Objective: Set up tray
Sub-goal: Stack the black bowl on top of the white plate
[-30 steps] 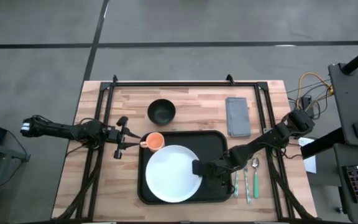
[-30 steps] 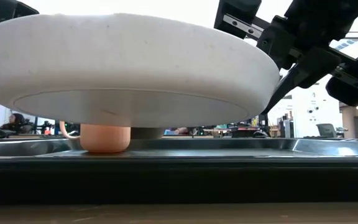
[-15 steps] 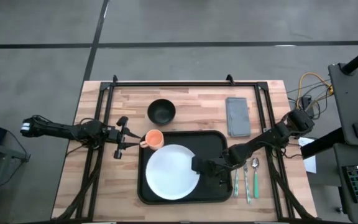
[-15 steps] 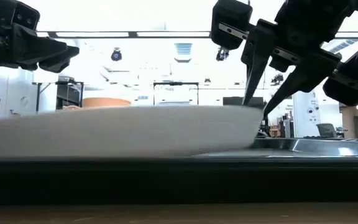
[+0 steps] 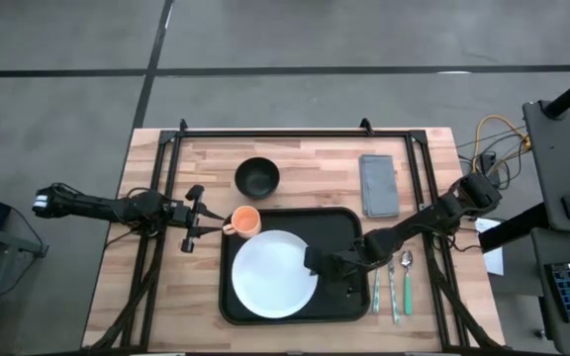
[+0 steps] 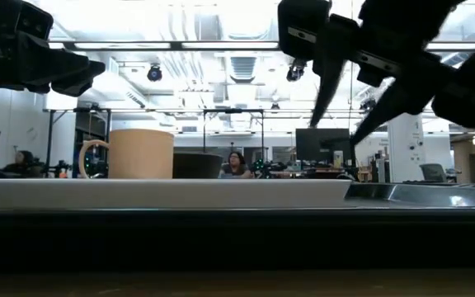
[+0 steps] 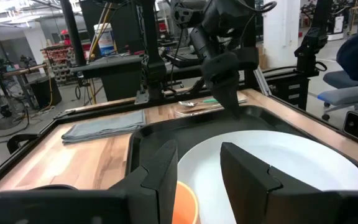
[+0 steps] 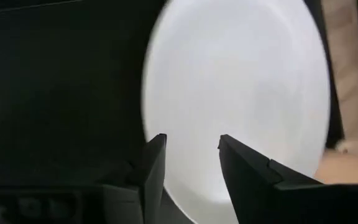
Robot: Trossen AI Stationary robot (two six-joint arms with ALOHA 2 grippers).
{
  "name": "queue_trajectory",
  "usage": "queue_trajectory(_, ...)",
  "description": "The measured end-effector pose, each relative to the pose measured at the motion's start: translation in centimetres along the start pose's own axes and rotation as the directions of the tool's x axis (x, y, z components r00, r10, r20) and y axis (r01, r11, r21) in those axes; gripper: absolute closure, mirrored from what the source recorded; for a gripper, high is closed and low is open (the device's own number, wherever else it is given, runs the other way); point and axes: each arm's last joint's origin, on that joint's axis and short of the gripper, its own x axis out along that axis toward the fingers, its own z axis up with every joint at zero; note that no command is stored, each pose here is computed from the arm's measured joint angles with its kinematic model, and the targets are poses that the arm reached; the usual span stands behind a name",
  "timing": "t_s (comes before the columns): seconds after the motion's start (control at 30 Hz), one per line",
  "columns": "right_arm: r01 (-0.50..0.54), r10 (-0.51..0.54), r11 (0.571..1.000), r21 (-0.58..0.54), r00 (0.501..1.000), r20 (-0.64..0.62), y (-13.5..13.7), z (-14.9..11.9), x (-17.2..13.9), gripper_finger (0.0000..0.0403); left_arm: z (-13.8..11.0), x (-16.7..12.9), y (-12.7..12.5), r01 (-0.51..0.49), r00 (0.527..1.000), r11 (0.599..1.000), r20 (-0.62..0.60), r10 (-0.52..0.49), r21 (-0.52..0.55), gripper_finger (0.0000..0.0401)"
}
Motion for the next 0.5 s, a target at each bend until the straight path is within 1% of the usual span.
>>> queue_trajectory(0.1, 0.063, -0.059, 0.994, 0.084, 0.997, -0.054, -0.6, 0.2, -0.3, 0.0262, 0.0, 0.0, 0.0, 0.0, 1.0, 1.0, 0.0, 0.0, 0.0, 0.0296)
queue_trajectory(0.23, 0.169, -0.147, 0.964, 0.205, 0.982, -0.117, -1.7, 0.3, -0.7, 0.0265, 0.0, 0.0, 0.0, 0.0, 1.0, 1.0, 0.0, 0.0, 0.0, 0.0296)
queue_trajectory(0.4, 0.214, -0.189, 0.912, 0.349, 0.976, -0.103, -2.9, 0.9, -1.2, 0.0271, 0.0, 0.0, 0.0, 0.0, 1.0, 1.0, 0.0, 0.0, 0.0, 0.0296)
queue_trajectory(0.5, 0.233, -0.211, 0.863, 0.449, 0.973, -0.099, -3.8, 0.9, -1.5, 0.0269, 0.0, 0.0, 0.0, 0.0, 1.0, 1.0, 0.0, 0.0, 0.0, 0.0296)
